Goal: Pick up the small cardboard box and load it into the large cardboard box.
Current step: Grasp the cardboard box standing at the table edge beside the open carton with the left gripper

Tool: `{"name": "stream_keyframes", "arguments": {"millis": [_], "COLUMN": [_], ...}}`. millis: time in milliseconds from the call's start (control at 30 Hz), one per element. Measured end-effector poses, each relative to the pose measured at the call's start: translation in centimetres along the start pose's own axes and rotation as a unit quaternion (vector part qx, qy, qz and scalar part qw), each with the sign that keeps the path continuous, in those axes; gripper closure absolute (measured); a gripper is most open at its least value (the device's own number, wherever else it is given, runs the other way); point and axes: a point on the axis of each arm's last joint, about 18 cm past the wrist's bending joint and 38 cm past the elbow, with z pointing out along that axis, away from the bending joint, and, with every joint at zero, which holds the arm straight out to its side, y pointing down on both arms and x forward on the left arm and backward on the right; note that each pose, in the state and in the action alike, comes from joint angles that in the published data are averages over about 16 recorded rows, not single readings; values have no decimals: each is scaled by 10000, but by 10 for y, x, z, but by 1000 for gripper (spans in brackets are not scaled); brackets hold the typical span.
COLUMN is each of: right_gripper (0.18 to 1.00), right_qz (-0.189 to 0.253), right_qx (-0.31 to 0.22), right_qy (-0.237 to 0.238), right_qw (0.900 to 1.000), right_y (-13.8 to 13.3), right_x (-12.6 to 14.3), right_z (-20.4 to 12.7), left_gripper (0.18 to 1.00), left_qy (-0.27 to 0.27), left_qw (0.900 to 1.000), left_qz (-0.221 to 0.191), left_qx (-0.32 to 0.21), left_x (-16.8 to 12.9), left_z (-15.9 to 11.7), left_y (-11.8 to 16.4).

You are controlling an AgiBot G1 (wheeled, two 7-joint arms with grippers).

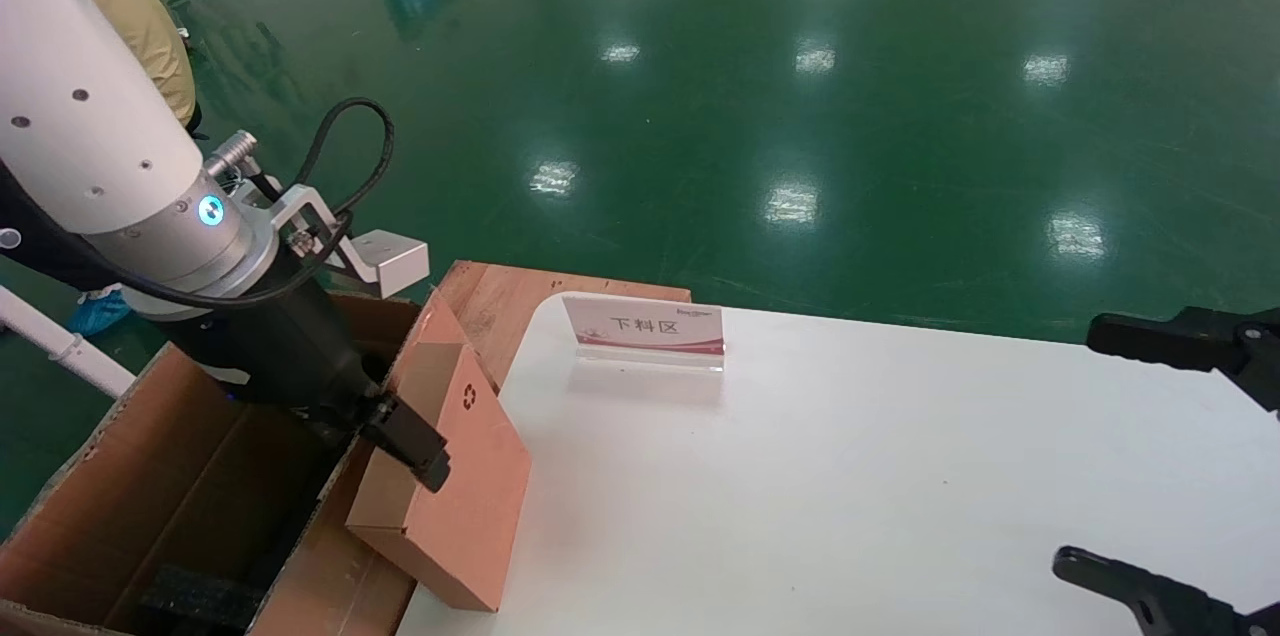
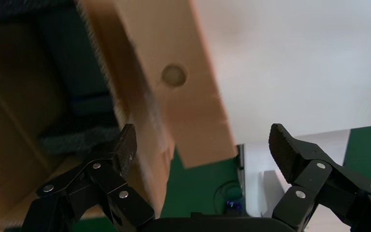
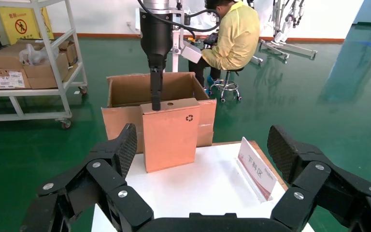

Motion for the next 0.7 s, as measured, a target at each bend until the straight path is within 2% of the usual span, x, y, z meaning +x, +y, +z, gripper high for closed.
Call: {"name": "stream_keyframes", "arguments": {"millis": [333, 700], "right_gripper": [178, 178], "right_qz": [0, 0], "right_qx": [0, 0], "right_qy": [0, 0], "right_qw": [10000, 10000], "right_y": [0, 0], "right_x": [0, 0], "right_z": [0, 0], "left_gripper": [184, 184], "left_qy": [-146, 89], "left_qw": [9993, 9998], "left_qz": [-219, -164], "left_qx": [-266, 60], "left_x": [-11, -30], "left_z": [7, 18], "left_y": [12, 15]}}
